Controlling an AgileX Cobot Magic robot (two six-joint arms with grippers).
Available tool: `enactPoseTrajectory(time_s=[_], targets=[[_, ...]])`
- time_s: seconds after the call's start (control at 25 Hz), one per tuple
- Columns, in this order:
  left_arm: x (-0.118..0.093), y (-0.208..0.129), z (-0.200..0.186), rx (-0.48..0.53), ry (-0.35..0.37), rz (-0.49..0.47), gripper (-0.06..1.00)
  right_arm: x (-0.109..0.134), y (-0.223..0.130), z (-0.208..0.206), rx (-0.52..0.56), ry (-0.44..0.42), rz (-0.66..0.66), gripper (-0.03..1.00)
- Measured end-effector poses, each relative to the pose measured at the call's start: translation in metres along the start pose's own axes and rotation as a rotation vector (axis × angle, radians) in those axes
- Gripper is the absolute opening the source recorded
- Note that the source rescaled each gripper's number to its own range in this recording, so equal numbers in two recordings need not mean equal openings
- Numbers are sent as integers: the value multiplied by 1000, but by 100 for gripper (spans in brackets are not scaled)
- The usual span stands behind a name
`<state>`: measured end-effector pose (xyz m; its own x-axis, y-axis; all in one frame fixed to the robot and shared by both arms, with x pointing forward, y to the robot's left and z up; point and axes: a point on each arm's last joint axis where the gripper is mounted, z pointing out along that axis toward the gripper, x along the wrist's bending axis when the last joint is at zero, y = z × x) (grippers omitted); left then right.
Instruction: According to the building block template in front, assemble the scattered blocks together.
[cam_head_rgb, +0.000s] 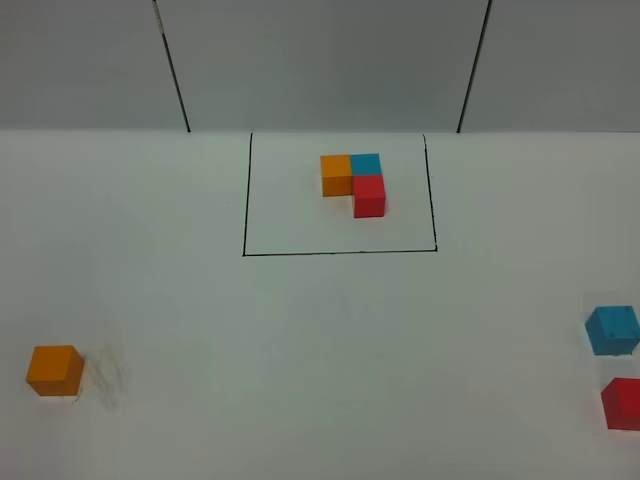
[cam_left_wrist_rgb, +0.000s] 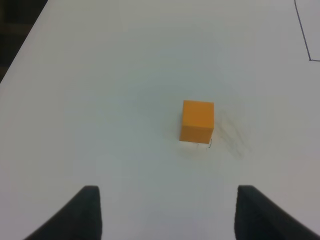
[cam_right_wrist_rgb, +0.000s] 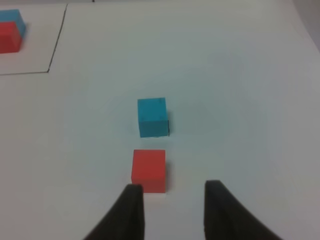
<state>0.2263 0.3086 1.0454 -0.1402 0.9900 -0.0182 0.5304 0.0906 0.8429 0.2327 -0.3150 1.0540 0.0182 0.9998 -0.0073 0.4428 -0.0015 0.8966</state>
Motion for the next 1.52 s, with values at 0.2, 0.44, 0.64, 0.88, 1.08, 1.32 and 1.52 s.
enactPoseTrajectory(time_s=[0.2, 0.44, 0.64, 0.88, 1.08, 1.32, 1.52], targets=[[0, 0, 0, 0, 0, 0, 29, 0, 0, 0, 0, 0, 0, 0], [0, 0, 0, 0, 0, 0, 29, 0, 0, 0, 0, 0, 0, 0], [0, 0, 0, 0, 0, 0, 29, 0, 0, 0, 0, 0, 0, 0], [0, 0, 0, 0, 0, 0, 29, 0, 0, 0, 0, 0, 0, 0], [-1, 8, 4, 59, 5, -14, 31, 0, 0, 0, 0, 0, 0, 0], [-6, 59, 19, 226, 22, -21, 52, 0, 0, 0, 0, 0, 0, 0], [-12, 102, 49, 422, 43, -9, 72, 0, 0, 0, 0, 0, 0, 0]])
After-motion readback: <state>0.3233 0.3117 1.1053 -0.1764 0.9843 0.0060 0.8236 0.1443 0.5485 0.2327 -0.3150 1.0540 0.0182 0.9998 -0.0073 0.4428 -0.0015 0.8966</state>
